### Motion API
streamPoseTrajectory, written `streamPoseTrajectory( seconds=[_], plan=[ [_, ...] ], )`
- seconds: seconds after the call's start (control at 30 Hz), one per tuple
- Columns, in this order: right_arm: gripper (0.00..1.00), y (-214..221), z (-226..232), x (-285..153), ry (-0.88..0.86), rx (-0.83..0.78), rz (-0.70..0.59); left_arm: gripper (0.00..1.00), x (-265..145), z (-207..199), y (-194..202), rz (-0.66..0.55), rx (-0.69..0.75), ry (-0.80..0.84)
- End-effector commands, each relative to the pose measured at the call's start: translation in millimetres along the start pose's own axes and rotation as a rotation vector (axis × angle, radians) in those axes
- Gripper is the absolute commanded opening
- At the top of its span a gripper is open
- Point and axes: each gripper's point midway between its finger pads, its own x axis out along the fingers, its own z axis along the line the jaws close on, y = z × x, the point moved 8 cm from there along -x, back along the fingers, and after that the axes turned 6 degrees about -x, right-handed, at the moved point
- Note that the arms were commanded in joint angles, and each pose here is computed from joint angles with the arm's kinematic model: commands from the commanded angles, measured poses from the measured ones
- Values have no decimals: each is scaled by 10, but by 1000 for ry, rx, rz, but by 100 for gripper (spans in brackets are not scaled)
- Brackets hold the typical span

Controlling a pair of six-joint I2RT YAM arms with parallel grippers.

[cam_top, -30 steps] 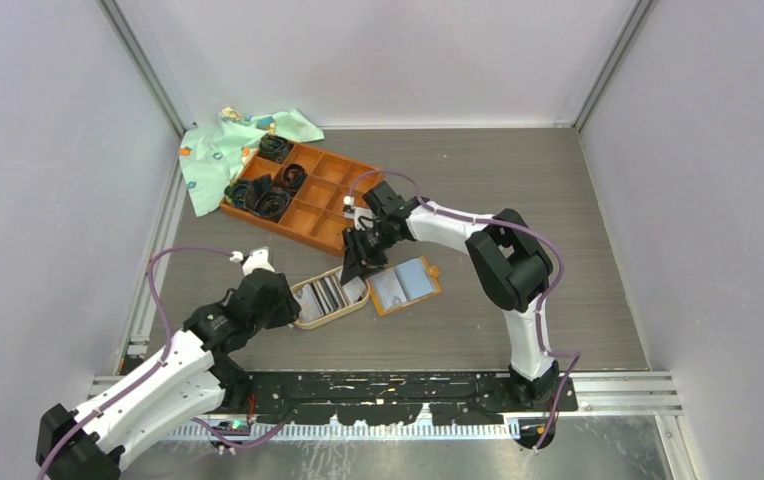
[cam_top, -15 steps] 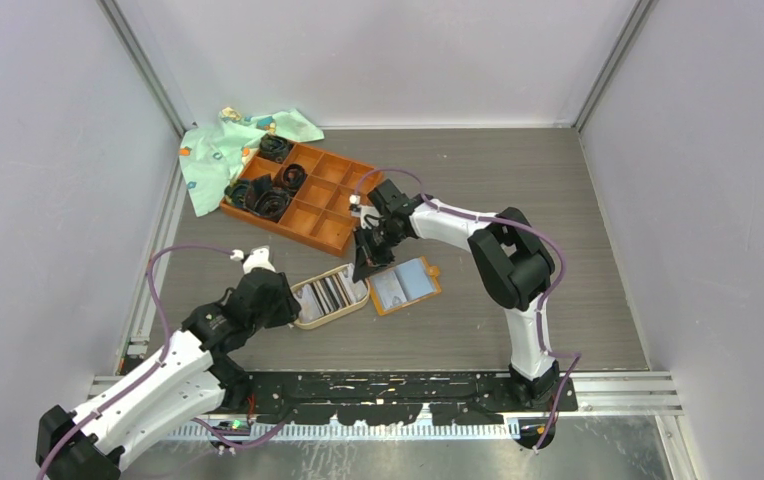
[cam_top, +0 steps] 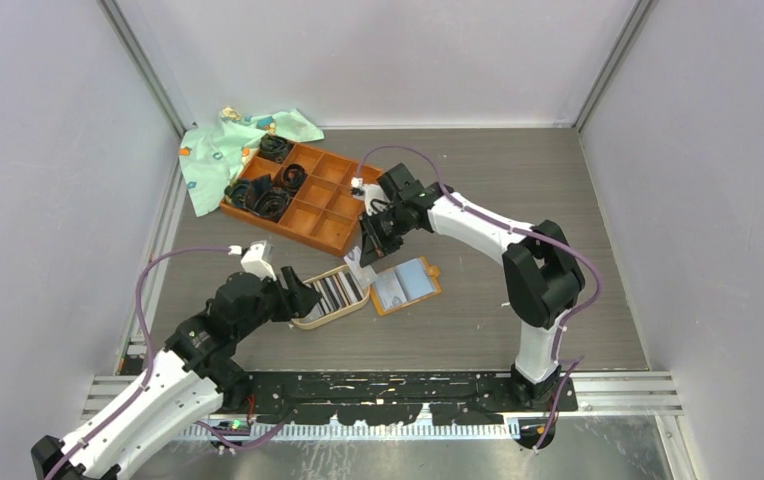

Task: Put the credit cards into the card holder
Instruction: Pick up the credit card from the storage box.

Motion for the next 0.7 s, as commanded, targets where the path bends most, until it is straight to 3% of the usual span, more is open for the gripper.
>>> streamPoseTrajectory(
  seconds=[0.0, 0.13, 0.23, 0.47, 0.67],
  plan=[
    [1, -127, 113, -346, -104, -108, -74, 66, 15, -298, -75, -49, 13, 282],
    [1, -72, 176, -502, -263, -153, -92, 84, 72, -481, -124, -113, -6, 471],
    [1, -63, 237, -630, -355, -177, -134, 89, 117, -569, -156, -149, -10, 557],
    [1, -72, 376, -826, -479, -210, -211, 85, 205, -693, -204, -198, -17, 670],
    [1, -69, 481, -917, -546, -223, -239, 70, 233, -818, -278, -226, -42, 749]
  ],
)
